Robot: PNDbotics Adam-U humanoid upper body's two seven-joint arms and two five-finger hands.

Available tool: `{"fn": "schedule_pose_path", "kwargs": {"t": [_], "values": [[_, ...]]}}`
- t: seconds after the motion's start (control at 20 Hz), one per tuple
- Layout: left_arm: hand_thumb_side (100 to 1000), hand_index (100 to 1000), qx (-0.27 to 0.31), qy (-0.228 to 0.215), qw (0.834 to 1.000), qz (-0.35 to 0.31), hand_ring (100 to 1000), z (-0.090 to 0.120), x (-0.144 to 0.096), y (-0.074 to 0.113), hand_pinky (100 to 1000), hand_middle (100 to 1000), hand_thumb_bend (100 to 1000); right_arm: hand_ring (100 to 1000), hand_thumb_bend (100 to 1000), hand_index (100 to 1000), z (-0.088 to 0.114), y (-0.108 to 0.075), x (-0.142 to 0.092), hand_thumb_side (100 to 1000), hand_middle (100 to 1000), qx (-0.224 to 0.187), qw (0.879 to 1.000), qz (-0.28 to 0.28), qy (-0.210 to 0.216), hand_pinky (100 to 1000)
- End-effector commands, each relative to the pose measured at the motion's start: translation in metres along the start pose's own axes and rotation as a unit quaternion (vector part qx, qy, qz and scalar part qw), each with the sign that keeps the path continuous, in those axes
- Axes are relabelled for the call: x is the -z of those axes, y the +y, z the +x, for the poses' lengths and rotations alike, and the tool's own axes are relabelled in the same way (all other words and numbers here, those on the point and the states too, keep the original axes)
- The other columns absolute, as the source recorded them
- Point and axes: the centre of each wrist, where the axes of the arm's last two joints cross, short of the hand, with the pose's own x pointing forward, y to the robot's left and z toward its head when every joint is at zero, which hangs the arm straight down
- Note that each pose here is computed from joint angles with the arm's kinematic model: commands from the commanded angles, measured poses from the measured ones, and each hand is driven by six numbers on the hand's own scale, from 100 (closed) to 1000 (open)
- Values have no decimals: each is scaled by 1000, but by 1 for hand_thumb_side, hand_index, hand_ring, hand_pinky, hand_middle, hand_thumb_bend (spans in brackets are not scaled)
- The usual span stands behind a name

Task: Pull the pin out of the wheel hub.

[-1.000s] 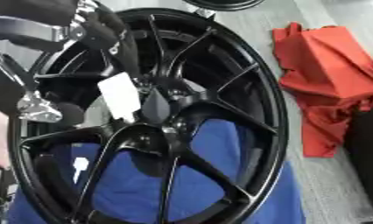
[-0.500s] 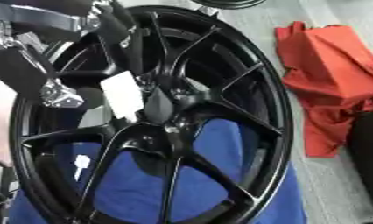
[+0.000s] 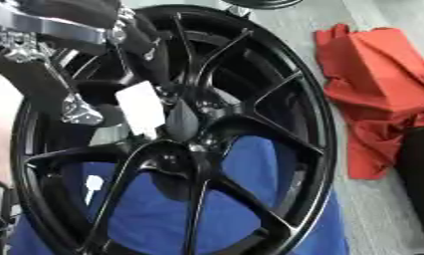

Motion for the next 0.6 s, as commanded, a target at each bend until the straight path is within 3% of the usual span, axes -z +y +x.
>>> {"fn": "schedule_pose_path", "kwargs": {"t": [0.05, 0.6], "values": [[100, 827, 7, 12, 1000, -4, 802, -4, -1, 2, 866, 800, 371, 432, 100, 696, 5, -11, 6, 279, 657, -3, 1000, -15, -10, 619], [100, 815, -4, 17, 1000, -7, 797, -13, 2, 0, 868, 772, 345, 431, 100, 696, 2, -10, 5, 283, 659, 6, 1000, -22, -2, 615]]}}
